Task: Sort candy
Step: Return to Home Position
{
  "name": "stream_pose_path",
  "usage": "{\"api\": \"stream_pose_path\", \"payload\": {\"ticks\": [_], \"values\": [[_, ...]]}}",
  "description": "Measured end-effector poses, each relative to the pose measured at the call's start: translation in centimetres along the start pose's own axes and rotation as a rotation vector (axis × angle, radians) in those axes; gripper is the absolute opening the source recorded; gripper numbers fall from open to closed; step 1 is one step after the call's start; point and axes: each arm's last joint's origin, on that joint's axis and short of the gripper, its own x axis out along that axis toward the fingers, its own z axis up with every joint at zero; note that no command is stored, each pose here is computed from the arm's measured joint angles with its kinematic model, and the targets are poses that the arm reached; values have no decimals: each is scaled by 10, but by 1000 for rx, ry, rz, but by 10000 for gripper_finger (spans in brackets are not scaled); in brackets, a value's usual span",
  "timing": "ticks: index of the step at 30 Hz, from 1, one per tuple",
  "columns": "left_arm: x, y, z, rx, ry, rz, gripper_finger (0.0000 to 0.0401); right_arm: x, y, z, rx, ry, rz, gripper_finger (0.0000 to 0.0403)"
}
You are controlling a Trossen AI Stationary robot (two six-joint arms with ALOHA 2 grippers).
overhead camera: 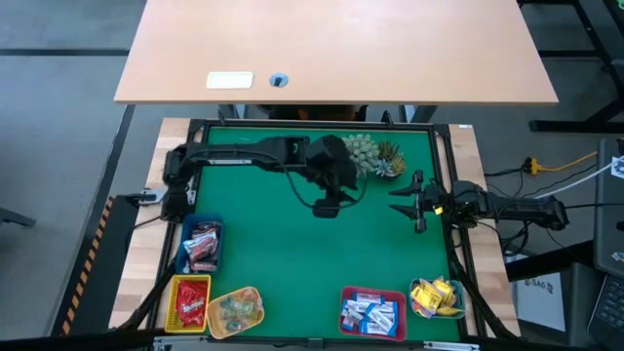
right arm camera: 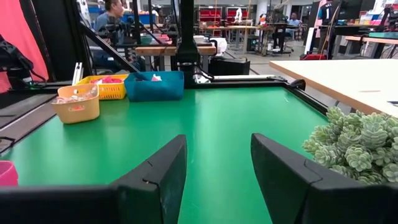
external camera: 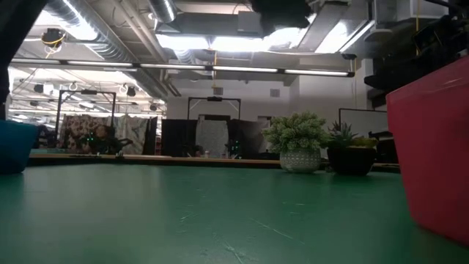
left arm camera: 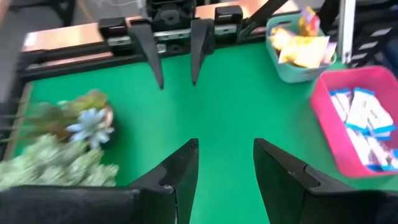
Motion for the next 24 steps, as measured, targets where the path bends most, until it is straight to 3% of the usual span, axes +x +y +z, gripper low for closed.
{"api": "stream_pose_path", "payload": {"ticks": [15, 19, 24], "values": [[-137, -60, 11, 101, 26, 225, 140, 0, 0, 0, 0, 0, 0, 179], [-168, -69, 2, 82, 27, 263, 140, 0, 0, 0, 0, 0, 0, 179], [-192, -76, -35, 50, -6, 339, 140, 0, 0, 0, 0, 0, 0, 179]]}}
